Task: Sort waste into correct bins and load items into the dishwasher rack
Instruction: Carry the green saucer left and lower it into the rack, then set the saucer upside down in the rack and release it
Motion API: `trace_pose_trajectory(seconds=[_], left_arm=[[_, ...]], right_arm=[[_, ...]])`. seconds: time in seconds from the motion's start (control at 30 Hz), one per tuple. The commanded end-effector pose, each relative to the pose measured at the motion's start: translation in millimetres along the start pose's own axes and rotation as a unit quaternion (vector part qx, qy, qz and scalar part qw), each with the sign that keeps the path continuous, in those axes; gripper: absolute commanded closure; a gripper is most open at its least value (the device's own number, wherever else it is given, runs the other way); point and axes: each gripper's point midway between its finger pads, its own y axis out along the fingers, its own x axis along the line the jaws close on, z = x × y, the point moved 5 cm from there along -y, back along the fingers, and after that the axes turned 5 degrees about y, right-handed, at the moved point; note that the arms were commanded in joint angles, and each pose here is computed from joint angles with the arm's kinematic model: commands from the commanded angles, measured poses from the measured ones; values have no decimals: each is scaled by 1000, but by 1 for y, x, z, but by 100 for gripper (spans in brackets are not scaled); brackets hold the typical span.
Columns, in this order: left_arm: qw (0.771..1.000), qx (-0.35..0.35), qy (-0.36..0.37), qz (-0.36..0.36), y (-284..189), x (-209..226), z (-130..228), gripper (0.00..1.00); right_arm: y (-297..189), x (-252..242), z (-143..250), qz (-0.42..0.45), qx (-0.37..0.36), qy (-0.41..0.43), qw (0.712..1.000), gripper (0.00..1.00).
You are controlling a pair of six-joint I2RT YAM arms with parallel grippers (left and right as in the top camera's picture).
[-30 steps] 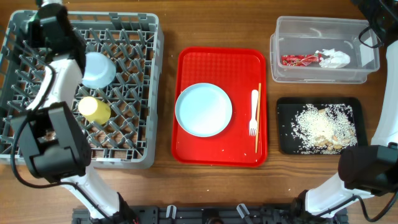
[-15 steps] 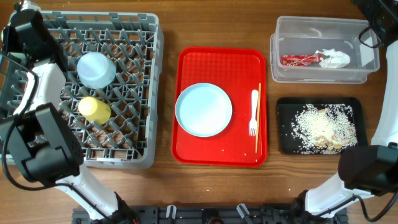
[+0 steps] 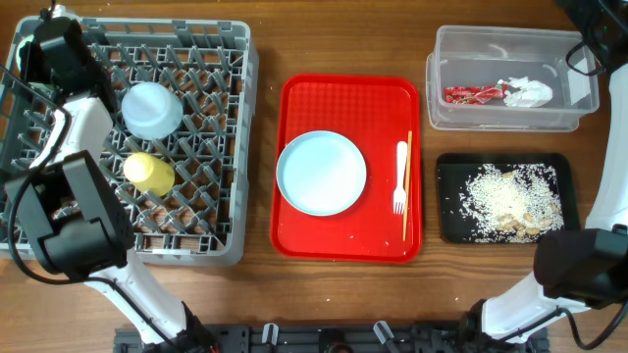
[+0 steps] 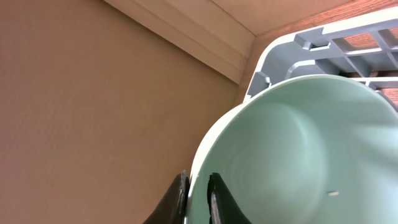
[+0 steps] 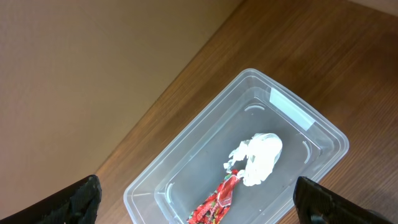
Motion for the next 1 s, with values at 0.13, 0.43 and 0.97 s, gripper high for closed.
trace_pose_trajectory(seconds=[0.13,0.43,0.97], left_arm=[[999,-35,15,25,-22,-32,-30,78],[1000,-3,-5,6,-39,-41,-32,64],[918,-49,-267,288,-128,-52,-70,41]], right_arm=[[4,0,0,7,-3,2,1000,0],[4,0,0,7,-3,2,1000,0],[4,0,0,7,-3,2,1000,0]])
